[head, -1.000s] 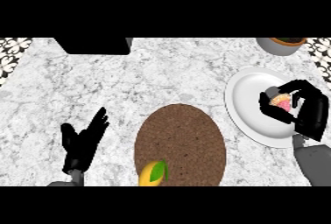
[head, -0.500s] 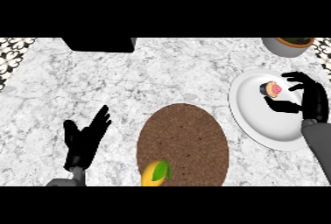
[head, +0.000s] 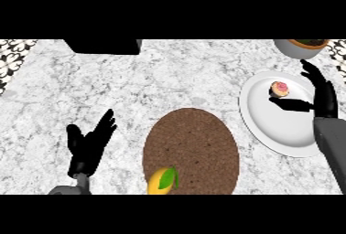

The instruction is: Pick the cupcake from the placemat and place it in the plate

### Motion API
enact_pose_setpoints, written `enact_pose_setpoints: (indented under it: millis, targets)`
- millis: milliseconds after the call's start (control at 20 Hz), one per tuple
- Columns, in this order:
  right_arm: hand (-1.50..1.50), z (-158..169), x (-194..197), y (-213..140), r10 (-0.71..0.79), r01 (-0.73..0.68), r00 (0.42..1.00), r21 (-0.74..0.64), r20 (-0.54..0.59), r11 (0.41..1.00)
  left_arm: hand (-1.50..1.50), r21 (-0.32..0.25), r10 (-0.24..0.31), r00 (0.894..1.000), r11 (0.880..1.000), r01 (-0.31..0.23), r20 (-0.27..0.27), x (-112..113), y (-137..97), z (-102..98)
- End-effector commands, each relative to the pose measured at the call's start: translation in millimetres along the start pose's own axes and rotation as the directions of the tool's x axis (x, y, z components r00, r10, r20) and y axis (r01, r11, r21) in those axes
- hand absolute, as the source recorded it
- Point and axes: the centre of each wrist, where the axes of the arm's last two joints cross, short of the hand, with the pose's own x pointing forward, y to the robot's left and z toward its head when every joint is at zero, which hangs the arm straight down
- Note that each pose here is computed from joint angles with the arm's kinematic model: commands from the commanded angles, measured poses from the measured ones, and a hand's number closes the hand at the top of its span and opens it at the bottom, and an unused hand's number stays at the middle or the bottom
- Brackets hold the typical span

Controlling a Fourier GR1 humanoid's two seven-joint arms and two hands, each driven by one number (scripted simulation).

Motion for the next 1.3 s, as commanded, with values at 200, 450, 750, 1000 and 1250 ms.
enact_pose_setpoints:
  millis: [200, 450, 750, 1000, 1250]
  targets:
    - [-1.5, 2, -22, -24, -0.253, 0.254, 0.967, -0.114, 0.023, 0.96, 0.0, -0.003, 0.016, 1.0, 1.0, -0.017, -0.009, -2, -2, -3]
    - [-1.5, 13, -45, -75, -0.343, 0.342, 0.939, -0.042, -0.017, 0.939, 0.0, 0.029, 0.009, 1.0, 1.0, -0.008, -0.024, -11, 0, 4]
    - [-1.5, 47, -76, -123, -0.373, 0.374, 0.927, 0.12, -0.031, 0.92, 0.0, 0.037, -0.005, 0.999, 0.999, 0.006, -0.033, 2, 32, 12]
    - [-1.5, 85, -100, -157, -0.349, 0.346, 0.937, 0.186, -0.014, 0.92, 0.0, 0.038, 0.0, 1.0, 0.999, 0.001, -0.024, -3, 10, 15]
    - [-1.5, 105, -105, -154, -0.273, 0.267, 0.962, 0.236, -0.008, 0.934, 0.0, 0.045, 0.004, 1.0, 0.999, -0.003, -0.021, -11, 0, 14]
